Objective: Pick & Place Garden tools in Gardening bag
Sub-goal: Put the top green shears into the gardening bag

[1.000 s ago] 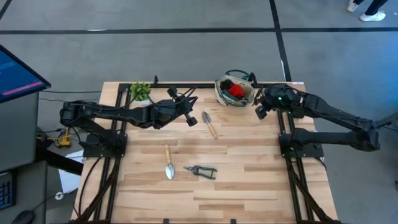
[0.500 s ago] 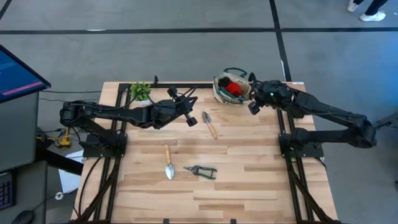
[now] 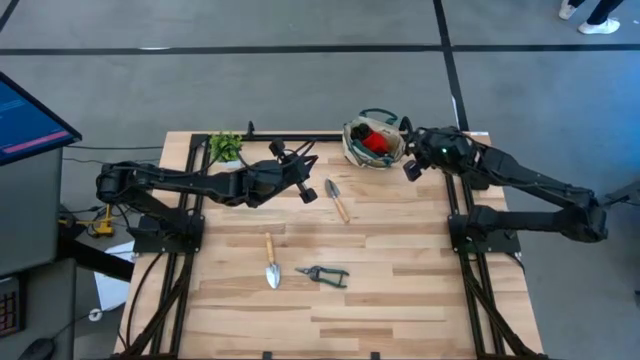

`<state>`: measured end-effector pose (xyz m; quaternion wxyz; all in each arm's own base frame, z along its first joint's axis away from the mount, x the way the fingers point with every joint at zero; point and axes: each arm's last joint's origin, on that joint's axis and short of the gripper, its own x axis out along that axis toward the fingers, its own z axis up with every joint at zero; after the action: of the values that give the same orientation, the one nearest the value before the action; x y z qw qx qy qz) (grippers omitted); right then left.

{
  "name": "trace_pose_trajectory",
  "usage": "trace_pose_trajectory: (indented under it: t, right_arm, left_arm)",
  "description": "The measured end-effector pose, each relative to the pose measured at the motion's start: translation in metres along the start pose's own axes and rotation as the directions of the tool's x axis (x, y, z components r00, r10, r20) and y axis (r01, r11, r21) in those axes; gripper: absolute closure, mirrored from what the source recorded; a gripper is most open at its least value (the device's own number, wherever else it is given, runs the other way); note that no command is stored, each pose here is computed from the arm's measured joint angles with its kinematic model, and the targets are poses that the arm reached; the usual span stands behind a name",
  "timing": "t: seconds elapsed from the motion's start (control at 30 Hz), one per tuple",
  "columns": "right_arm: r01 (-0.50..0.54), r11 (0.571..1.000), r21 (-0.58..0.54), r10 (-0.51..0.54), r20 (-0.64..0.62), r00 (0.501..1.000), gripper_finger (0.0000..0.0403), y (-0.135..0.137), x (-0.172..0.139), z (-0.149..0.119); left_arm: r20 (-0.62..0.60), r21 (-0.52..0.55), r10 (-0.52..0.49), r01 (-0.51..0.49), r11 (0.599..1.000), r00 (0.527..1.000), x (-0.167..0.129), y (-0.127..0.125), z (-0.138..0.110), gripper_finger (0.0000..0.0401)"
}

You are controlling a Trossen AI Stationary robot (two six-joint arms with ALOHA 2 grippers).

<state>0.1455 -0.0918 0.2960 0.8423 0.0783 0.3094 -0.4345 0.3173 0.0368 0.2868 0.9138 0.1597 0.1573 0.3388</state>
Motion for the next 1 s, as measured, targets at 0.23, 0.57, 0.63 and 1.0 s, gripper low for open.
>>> trace_pose_trajectory:
  t: [0.23,0.57,0.63,1.0]
  right_arm:
    - [0.039,0.999,0.000,-0.038,-0.049,0.998,0.0348,0.003,0.027,0.004]
    - [0.020,1.000,0.021,-0.018,-0.073,0.997,0.0348,0.007,0.044,0.006]
    - [0.023,1.000,0.018,-0.021,-0.093,0.995,0.0348,0.008,0.049,0.005]
    - [0.091,0.996,-0.008,-0.090,-0.220,0.971,0.0348,0.013,0.092,-0.004]
  left_arm:
    - [-0.005,-0.014,-0.001,0.001,1.000,1.000,0.000,0.000,-0.001,0.0399]
    - [-0.017,-0.003,-0.005,0.005,1.000,1.000,0.000,-0.001,-0.002,0.0399]
    - [-0.018,-0.003,-0.005,0.005,1.000,1.000,0.000,-0.001,-0.002,0.0399]
    - [-0.020,-0.004,-0.006,0.006,1.000,1.000,0.000,-0.001,-0.002,0.0399]
